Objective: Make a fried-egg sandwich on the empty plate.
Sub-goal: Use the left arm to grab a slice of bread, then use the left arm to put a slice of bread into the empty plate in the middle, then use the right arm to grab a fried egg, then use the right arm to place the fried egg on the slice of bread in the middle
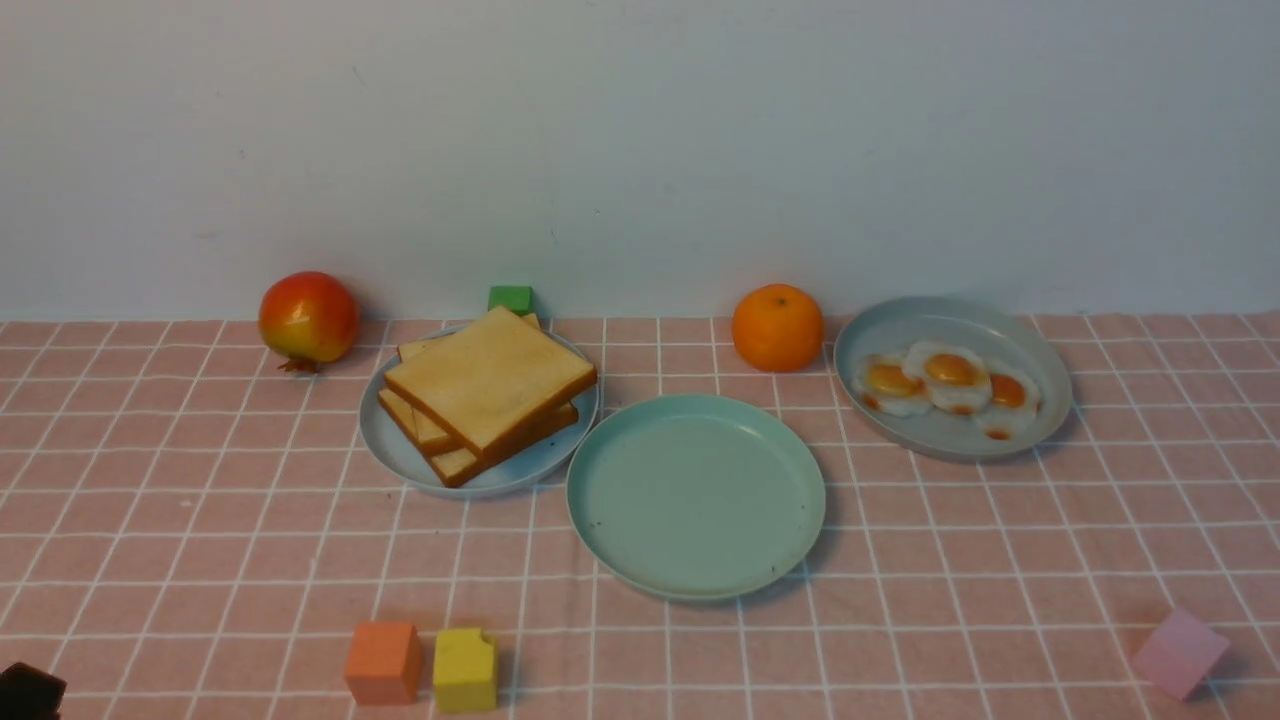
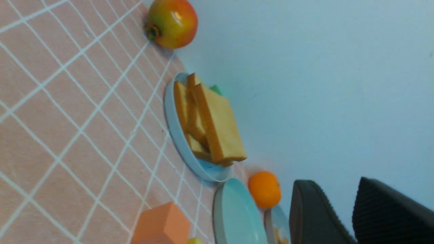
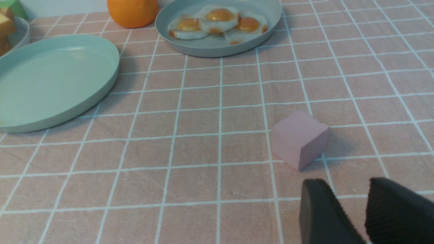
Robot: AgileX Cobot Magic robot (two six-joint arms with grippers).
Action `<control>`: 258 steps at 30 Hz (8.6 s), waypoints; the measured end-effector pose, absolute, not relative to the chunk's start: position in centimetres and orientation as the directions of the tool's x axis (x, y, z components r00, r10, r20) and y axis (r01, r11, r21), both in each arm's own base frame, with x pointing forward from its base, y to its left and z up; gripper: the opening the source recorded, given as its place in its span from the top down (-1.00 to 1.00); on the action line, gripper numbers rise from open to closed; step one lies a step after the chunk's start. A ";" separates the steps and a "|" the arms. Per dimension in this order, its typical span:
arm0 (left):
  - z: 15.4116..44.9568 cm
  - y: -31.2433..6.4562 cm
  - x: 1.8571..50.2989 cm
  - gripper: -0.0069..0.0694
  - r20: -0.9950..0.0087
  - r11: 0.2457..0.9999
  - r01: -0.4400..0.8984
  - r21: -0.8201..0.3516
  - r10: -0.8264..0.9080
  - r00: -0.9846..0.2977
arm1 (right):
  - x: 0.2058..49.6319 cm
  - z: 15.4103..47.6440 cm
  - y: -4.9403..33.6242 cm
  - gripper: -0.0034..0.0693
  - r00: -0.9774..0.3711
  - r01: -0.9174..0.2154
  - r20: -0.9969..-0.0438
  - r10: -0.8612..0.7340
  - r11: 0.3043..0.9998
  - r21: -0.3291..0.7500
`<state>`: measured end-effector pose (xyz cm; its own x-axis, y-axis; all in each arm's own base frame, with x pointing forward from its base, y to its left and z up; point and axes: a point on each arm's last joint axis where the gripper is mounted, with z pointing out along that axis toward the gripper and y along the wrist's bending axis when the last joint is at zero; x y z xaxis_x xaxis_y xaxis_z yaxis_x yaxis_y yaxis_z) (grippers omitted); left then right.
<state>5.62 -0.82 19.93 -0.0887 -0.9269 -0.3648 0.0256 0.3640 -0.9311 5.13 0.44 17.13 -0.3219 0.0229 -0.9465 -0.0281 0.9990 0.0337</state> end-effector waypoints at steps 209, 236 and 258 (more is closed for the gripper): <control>36.5 -7.7 7.6 0.79 -0.824 0.740 0.520 -0.428 -0.083 -0.560 | 44.3 20.9 7.0 -0.63 -0.512 -0.764 -0.273 -0.814 0.577 -0.287; 38.3 -7.8 7.9 0.79 -0.869 0.731 0.560 -0.391 -0.093 -0.486 | 47.5 15.4 6.6 0.08 -0.352 -0.791 -0.186 -0.917 0.398 -0.464; 37.0 -7.3 7.6 0.79 -0.828 0.781 0.526 -0.335 0.021 -0.560 | 41.9 28.8 9.1 0.69 -0.471 -0.668 -0.352 -0.809 0.587 -0.457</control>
